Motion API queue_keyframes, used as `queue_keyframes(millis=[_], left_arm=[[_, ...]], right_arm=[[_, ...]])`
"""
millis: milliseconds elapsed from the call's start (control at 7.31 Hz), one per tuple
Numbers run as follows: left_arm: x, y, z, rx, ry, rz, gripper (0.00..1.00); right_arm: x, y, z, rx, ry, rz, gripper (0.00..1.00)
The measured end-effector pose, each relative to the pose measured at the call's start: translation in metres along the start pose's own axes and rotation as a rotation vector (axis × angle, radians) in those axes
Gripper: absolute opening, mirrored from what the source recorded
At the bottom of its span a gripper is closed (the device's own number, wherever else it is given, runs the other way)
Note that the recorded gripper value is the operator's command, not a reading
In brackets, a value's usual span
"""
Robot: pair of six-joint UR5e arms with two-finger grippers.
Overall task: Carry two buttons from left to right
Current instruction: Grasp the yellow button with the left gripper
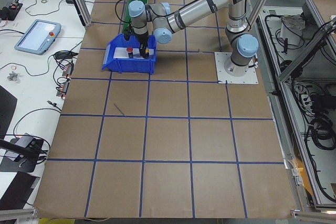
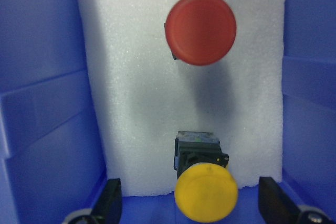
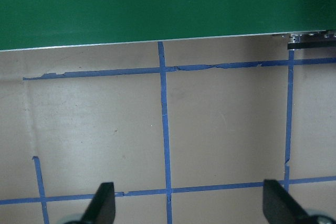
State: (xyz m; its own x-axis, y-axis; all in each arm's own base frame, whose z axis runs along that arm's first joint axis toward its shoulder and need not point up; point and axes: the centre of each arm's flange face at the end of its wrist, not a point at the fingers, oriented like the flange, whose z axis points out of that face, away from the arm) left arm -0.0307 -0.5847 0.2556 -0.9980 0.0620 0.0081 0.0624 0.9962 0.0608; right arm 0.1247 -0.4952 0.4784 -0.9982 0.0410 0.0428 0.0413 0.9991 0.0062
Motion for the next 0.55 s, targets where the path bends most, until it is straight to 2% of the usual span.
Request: queue_keyframes(millis=[137, 274, 411, 547], left_arm=[[-0.0001, 0.0012, 0.0053, -0.004, 0.002, -0.003, 0.50], [-0.0001, 0.0017, 0.0074, -0.006, 0.003, -0.006, 0.27], [-0.0003, 0.0014, 0.0063, -0.003, 0.002, -0.007, 0.17], [-0.0003, 0.0013, 0.0051, 0.000, 0.002, -0.007, 0.16]], right_arm=[[-0.0001, 0.0001, -0.0002, 0.000, -0.001, 0.000, 1.00], [0.0000, 0.0002, -0.0002, 0.000, -0.001, 0.000, 1.00], [0.0000, 0.0002, -0.0003, 0.001, -0.001, 0.000, 1.00], [-0.0001, 0.0002, -0.0003, 0.001, -0.001, 0.000, 1.00]])
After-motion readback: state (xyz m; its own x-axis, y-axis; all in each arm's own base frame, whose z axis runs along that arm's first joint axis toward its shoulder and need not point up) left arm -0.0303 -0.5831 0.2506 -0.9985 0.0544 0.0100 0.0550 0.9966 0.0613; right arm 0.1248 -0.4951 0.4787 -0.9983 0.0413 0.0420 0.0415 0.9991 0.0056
